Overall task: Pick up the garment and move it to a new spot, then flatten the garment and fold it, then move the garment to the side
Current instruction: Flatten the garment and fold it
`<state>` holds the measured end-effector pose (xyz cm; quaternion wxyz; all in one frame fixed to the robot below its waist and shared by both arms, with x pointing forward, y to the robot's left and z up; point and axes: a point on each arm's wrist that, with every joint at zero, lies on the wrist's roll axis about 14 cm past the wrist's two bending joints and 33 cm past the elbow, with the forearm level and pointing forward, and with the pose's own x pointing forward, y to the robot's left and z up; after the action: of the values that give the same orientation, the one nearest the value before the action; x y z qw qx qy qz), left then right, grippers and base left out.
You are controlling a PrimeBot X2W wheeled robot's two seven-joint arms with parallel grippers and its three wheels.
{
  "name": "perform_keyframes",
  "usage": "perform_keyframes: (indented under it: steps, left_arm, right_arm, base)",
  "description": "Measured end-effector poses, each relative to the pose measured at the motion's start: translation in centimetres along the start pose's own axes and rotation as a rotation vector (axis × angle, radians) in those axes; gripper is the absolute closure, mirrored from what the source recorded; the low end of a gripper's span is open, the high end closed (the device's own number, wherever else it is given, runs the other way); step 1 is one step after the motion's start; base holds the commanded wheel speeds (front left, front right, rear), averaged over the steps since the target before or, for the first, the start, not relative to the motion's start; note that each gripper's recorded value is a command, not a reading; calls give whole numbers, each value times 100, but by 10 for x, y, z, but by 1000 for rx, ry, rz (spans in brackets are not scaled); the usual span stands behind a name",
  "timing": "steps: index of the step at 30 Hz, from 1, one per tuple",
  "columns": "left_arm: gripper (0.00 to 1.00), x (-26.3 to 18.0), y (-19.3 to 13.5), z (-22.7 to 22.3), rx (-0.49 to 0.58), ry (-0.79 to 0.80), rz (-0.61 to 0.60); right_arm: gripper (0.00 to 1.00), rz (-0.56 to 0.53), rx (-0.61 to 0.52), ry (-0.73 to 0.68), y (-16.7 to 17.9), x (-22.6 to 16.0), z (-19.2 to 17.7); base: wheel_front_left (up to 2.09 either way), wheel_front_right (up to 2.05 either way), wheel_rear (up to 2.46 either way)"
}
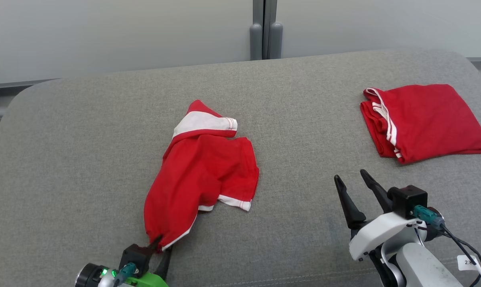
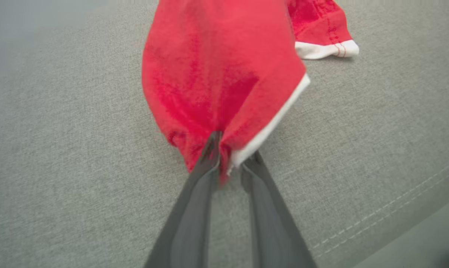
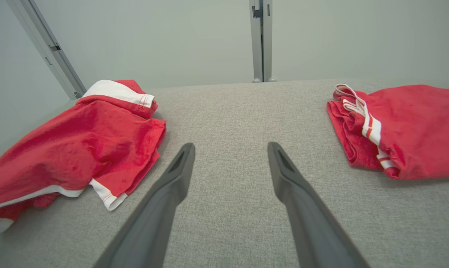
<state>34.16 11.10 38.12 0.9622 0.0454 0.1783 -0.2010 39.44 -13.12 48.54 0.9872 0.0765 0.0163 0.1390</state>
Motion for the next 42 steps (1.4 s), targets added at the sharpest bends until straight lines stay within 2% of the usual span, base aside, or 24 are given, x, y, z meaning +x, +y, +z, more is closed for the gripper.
perform_keyframes:
  steps: [14, 23, 31, 42]
  left_arm:
    - [0, -15, 21, 40, -83, -171, 126]
    - [0, -42, 30, 31, -116, -182, 193]
    - [0, -56, 57, 66, -150, -314, 318]
    - [0, -80, 88, 74, -175, -371, 474]
  right_arm:
    - [0, 10, 3, -6, 3, 5, 1]
    - [0, 36, 4, -2, 12, 7, 0]
    - [0, 61, 4, 6, 21, 10, -2]
    - [0, 82, 2, 12, 29, 11, -4]
  base:
    - [0, 0, 0]
    - [0, 0, 0]
    - [0, 0, 0]
    - [0, 0, 0]
